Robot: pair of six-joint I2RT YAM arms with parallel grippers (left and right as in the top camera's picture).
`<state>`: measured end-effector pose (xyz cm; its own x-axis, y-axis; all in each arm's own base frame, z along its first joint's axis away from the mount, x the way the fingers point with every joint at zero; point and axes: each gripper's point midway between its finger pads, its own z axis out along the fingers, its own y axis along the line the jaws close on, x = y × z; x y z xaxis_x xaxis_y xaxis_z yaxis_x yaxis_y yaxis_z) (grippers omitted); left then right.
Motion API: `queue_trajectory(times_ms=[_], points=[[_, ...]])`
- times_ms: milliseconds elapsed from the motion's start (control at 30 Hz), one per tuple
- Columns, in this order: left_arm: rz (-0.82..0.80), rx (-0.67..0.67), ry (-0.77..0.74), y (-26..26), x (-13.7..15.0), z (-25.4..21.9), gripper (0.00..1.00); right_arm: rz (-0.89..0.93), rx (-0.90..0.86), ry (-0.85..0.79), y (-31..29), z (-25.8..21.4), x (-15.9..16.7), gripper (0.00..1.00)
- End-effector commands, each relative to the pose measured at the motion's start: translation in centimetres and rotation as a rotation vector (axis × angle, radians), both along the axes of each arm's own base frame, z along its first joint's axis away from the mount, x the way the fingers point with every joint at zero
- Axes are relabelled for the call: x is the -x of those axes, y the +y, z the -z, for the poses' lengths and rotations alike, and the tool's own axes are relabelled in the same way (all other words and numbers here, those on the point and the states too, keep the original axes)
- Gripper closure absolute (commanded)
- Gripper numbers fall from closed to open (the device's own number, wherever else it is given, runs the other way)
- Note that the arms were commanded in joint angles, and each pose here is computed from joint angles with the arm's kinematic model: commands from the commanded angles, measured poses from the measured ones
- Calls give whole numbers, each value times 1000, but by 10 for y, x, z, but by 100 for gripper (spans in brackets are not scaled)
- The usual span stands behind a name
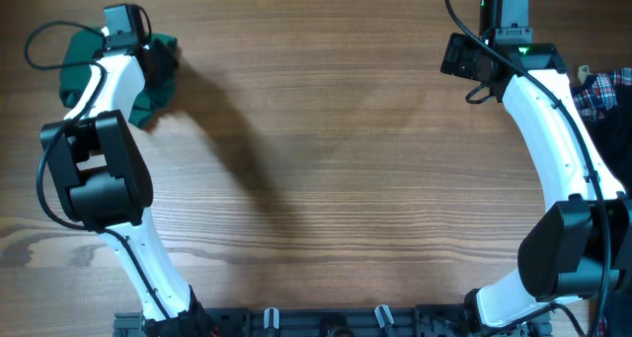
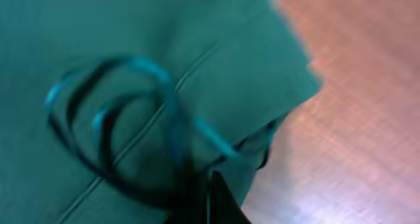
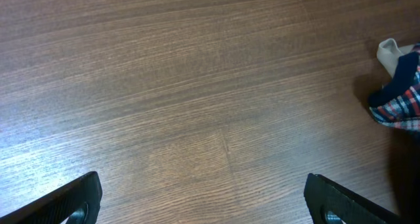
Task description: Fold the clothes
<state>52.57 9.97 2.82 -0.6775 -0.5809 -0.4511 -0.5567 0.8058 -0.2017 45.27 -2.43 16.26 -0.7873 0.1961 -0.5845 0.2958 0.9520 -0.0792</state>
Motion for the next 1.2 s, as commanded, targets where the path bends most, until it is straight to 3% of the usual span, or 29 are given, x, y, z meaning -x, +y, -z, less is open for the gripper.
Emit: queue_trajectory(times_ms=[0,167,300,433,533,633,767,833,1000,1067,1167], points=[[-30,9,118,5,27,16,96,-4,-4,21,0,9,1,0],[-58,56,411,11,100,33,94,-4,-4,21,0,9,1,0],[-193,-97,584,71,153,28,94,-4,-4,21,0,9,1,0],[-301,-105,599,113,175,25,96,-4,-4,21,0,9,1,0],[-312,-117,536,119,165,8,96,-4,-5,20,0,9,1,0],[-294,-152,428,110,149,-37,96,-4,-4,21,0,9,1,0],[-265,-220,143,88,124,-138,96,-4,-5,20,0,9,1,0],[-249,-241,27,79,107,-164,96,-4,-5,20,0,9,1,0],[-183,-173,-7,63,80,-145,96,-4,-5,20,0,9,1,0],[3,-111,-28,42,59,-131,96,-4,-5,20,0,9,1,0],[83,-108,23,41,50,-97,96,-4,-4,21,0,9,1,0]])
